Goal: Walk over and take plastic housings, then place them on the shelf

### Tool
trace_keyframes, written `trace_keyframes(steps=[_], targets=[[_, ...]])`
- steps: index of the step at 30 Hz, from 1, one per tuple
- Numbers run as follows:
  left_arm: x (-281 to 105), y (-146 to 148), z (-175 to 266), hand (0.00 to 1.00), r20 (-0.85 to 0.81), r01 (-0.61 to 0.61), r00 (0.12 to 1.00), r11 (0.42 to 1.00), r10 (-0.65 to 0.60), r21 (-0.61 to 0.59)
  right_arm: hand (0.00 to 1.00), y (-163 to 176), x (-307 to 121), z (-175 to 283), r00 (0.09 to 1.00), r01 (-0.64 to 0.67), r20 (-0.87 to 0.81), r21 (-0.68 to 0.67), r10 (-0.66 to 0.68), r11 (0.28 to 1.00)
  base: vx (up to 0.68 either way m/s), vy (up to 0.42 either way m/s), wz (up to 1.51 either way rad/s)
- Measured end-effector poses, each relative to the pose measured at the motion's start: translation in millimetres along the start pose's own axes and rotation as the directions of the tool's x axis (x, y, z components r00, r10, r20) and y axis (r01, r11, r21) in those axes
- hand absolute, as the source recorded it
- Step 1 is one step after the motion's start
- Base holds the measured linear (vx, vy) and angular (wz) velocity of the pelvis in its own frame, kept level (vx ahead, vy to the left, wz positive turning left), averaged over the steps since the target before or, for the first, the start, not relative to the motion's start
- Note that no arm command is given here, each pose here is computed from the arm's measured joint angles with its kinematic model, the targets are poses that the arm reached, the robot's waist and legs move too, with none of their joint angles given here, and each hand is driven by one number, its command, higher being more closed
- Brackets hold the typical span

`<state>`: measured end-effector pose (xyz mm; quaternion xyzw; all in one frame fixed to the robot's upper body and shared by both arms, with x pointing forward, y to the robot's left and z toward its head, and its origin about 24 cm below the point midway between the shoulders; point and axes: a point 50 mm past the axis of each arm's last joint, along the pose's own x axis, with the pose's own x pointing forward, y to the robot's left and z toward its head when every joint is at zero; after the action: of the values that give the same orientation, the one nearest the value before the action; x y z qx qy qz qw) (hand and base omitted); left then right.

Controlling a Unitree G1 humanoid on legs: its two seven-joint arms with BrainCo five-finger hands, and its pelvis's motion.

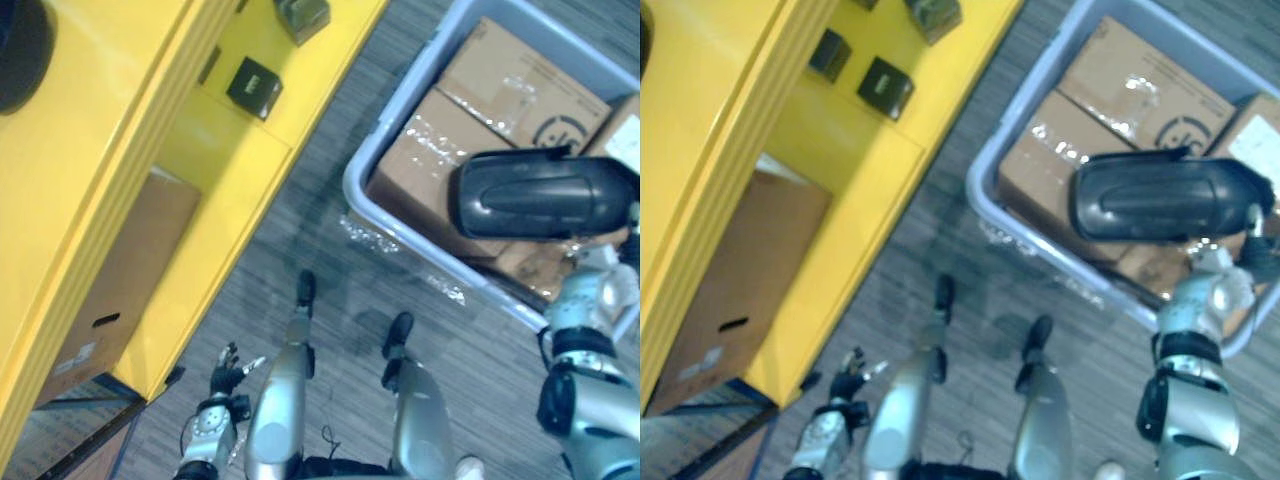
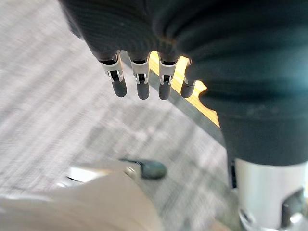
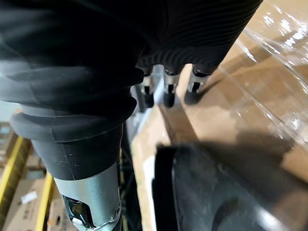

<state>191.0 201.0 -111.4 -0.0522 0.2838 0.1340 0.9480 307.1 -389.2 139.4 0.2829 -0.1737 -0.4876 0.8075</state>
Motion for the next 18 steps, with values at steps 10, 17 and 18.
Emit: trace_keyframes(steps=[10, 17, 18], targets=[[0, -10, -1, 0.0, 0.0, 0.024, 1.0, 0.999, -0.024, -0.046, 0.0, -4, 9, 16, 0.999, 0.011, 0.046, -0.015, -0.01, 1.0, 0.0, -0.044, 0.08], [-1, -17, -1, 0.0, 0.023, 0.046, 0.999, 0.998, -0.045, -0.048, 0.0, -2, 11, 24, 0.996, -0.02, 0.081, -0.021, 0.022, 1.0, -0.01, -0.051, 0.0], [-1, -18, 0, 0.0, 0.028, 0.054, 0.998, 0.998, -0.052, -0.044, 0.0, -2, 12, 25, 0.996, -0.024, 0.086, -0.026, 0.026, 0.999, 0.0, -0.049, 0.0]])
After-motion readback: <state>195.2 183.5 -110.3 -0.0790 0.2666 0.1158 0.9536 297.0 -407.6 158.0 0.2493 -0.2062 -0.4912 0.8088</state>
